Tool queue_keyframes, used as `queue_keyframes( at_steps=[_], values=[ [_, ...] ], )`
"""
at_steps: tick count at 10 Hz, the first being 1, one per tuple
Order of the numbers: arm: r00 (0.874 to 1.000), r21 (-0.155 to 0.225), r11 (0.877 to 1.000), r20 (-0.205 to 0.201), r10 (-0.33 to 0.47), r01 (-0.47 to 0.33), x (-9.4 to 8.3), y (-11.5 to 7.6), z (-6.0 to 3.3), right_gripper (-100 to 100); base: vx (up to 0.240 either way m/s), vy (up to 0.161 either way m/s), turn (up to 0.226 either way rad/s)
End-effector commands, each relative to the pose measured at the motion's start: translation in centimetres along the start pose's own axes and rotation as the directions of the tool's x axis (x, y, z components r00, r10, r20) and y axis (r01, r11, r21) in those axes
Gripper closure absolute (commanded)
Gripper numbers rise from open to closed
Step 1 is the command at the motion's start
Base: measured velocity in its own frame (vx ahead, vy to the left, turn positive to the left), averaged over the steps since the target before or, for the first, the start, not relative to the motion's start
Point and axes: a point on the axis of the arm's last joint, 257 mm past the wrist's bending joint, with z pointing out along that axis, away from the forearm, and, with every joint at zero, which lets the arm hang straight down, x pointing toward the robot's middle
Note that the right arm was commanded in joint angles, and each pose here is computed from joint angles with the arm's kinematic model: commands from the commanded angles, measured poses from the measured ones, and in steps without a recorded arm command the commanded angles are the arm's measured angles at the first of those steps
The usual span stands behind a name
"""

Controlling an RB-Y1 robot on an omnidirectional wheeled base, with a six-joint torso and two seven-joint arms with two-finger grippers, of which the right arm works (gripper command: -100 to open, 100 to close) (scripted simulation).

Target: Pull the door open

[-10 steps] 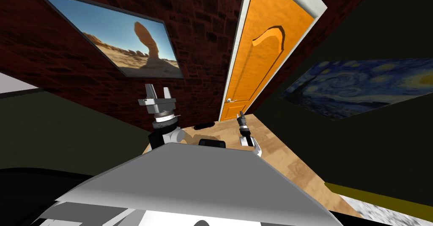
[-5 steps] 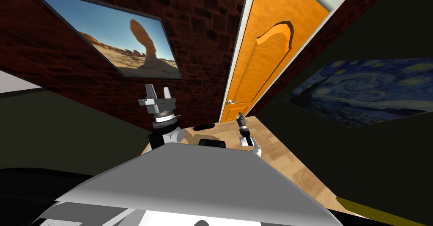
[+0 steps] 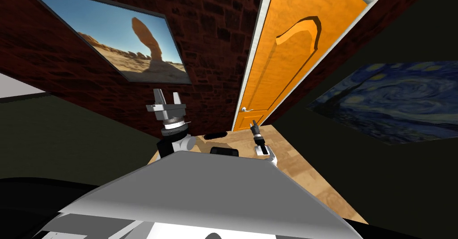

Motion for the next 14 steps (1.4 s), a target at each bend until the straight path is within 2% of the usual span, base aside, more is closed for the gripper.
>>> queue_keyframes(
  at_steps=[1, 7, 11, 14],
  values=[
    [1.0, 0.018, 1.0, -0.004, 0.002, -0.002, -0.3, -0.9, -0.07, -100, 0.083, -0.045, 0.062],
    [1.0, 0.081, 0.997, -0.013, 0.006, -0.005, -1.3, -3.8, -0.75, -100, 0.078, -0.046, 0.058],
    [1.0, 0.139, 0.99, -0.018, 0.011, -0.008, -2.3, -6.3, -1.55, -100, 0.104, -0.065, 0.074],
    [1.0, 0.167, 0.986, -0.019, 0.014, -0.01, -2.9, -7.4, -2.0, -100, 0.099, -0.056, 0.065]
  ],
)
